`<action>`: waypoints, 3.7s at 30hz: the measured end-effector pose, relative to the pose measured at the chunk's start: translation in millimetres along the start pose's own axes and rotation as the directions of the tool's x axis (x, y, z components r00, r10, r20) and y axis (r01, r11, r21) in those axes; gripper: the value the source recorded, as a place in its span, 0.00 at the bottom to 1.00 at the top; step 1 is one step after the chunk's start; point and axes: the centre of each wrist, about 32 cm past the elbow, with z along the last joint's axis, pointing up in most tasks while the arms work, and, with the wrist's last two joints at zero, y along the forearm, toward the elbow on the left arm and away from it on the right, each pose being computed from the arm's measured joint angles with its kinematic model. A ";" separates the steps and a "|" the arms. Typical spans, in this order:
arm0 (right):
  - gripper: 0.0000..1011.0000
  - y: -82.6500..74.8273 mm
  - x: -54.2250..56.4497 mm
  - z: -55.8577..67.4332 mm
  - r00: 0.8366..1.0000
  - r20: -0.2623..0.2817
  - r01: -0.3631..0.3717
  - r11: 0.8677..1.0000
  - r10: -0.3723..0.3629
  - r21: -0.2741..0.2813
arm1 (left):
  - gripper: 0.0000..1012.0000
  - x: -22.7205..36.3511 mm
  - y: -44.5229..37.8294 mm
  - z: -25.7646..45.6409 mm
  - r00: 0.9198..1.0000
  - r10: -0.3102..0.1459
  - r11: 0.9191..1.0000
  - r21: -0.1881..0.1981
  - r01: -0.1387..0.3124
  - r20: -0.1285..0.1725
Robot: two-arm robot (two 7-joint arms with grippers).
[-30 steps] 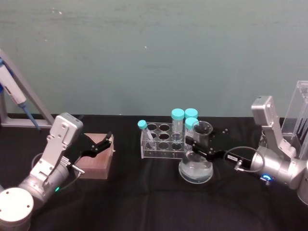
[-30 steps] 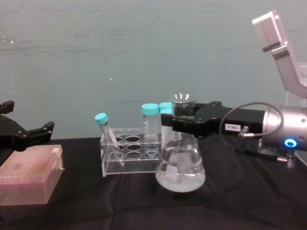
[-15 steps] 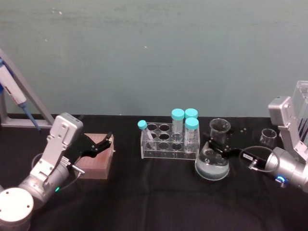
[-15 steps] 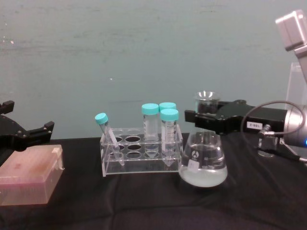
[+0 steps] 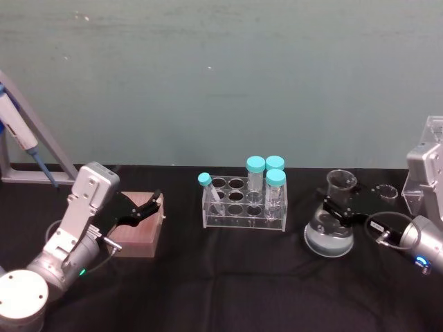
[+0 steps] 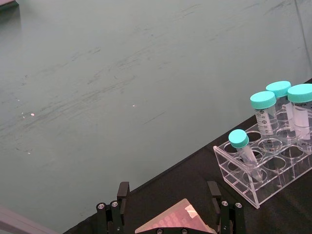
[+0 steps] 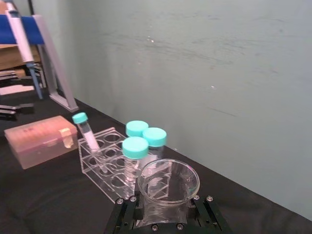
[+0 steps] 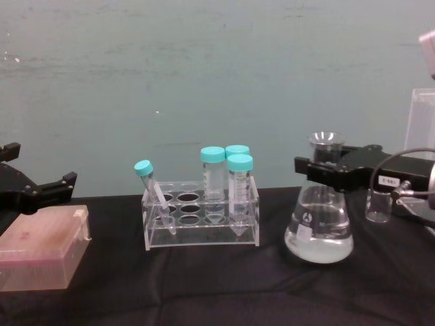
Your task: Place the experimental apparatus aside using one hand.
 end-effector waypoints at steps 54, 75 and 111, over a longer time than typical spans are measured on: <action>0.45 -51.1 16.6 -0.5 0.979 -0.010 0.204 0.978 -0.205 -0.046 | 0.99 0.0 0.0 0.0 1.000 0.000 1.000 0.000 0.000 0.000; 0.45 -51.5 19.6 -3.4 0.973 -0.014 0.228 0.972 -0.229 -0.058 | 0.99 0.0 0.0 0.0 1.000 0.000 1.000 0.000 0.000 0.000; 0.45 -48.2 25.0 -6.5 0.965 -0.015 0.261 0.962 -0.263 -0.077 | 0.99 0.0 0.0 0.0 1.000 0.000 1.000 0.000 0.000 0.000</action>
